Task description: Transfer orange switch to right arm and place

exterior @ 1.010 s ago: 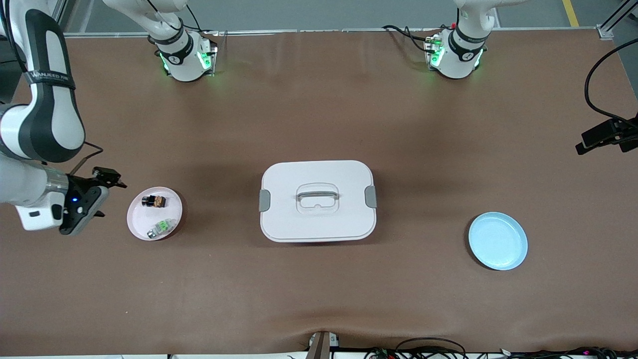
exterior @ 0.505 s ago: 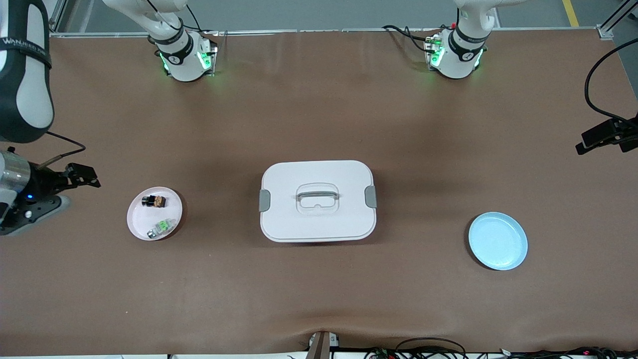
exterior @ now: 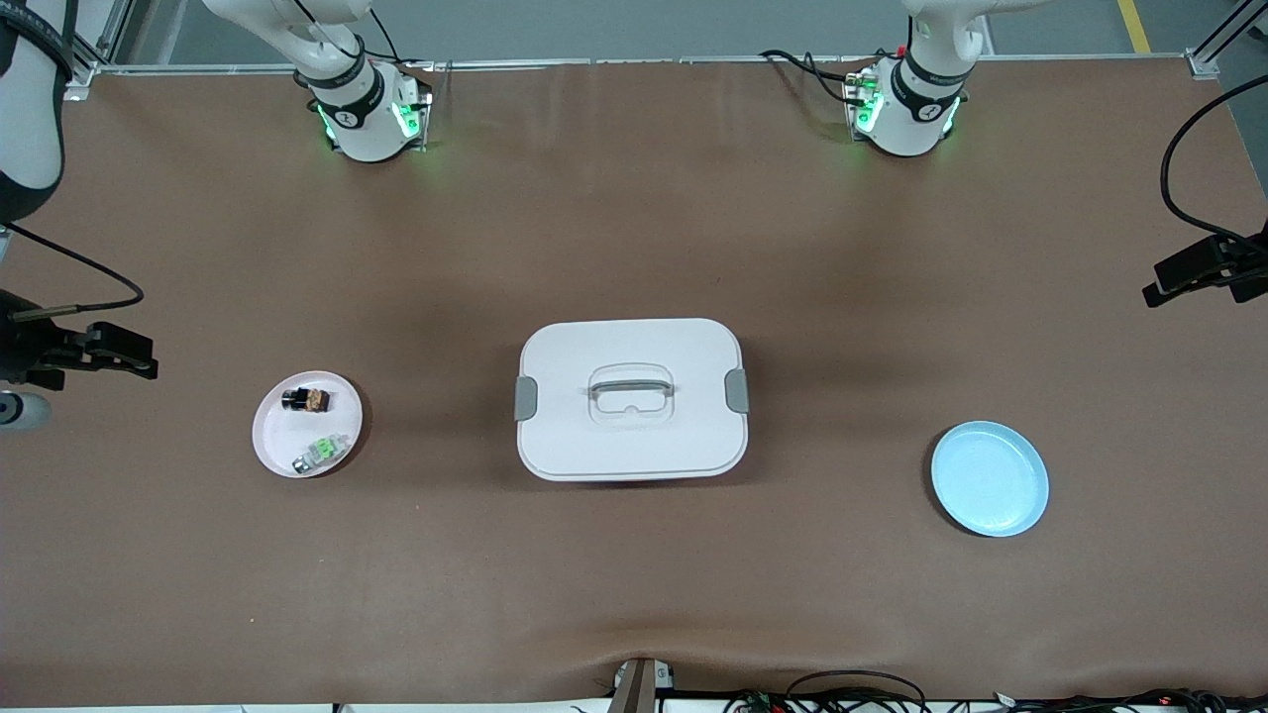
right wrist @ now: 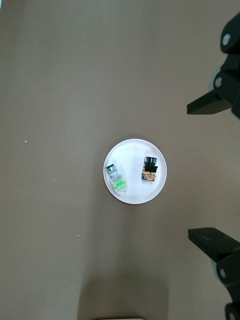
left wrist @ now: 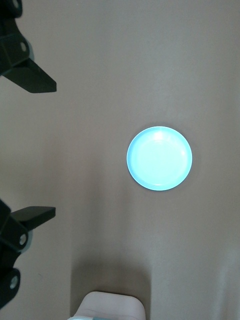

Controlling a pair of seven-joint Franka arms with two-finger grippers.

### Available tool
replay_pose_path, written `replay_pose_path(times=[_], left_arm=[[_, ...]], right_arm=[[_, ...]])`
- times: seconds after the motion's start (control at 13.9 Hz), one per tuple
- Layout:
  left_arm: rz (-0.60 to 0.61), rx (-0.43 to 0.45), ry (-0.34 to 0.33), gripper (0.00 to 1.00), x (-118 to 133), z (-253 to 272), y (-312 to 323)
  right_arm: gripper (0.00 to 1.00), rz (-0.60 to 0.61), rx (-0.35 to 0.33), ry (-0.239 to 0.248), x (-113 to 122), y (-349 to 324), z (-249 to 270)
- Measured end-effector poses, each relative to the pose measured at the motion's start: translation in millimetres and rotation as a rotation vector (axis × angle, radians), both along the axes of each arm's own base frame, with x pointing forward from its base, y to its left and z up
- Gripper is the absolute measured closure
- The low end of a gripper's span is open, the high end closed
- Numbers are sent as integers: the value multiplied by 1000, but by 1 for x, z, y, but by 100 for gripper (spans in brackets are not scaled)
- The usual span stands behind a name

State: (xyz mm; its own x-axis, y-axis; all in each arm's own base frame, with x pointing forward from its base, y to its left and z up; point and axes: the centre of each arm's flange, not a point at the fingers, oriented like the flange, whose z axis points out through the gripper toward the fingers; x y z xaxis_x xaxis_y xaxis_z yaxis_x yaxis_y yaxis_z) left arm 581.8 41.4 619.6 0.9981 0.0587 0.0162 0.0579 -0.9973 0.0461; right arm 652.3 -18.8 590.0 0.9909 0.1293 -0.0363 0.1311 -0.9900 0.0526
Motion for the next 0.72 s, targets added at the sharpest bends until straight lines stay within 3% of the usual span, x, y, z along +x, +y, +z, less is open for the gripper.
replay_pose_path(times=[0.22, 0.43, 0.72], left_arm=[[0, 0, 0, 0, 0, 0, 0], [0, 0, -1, 0, 0, 1, 0], [1, 0, -1, 0, 0, 0, 1]], right_arm=[[0, -33, 8, 30, -11, -12, 12], [0, -111, 91, 38, -30, -56, 30], [0, -150, 114, 83, -42, -78, 31]])
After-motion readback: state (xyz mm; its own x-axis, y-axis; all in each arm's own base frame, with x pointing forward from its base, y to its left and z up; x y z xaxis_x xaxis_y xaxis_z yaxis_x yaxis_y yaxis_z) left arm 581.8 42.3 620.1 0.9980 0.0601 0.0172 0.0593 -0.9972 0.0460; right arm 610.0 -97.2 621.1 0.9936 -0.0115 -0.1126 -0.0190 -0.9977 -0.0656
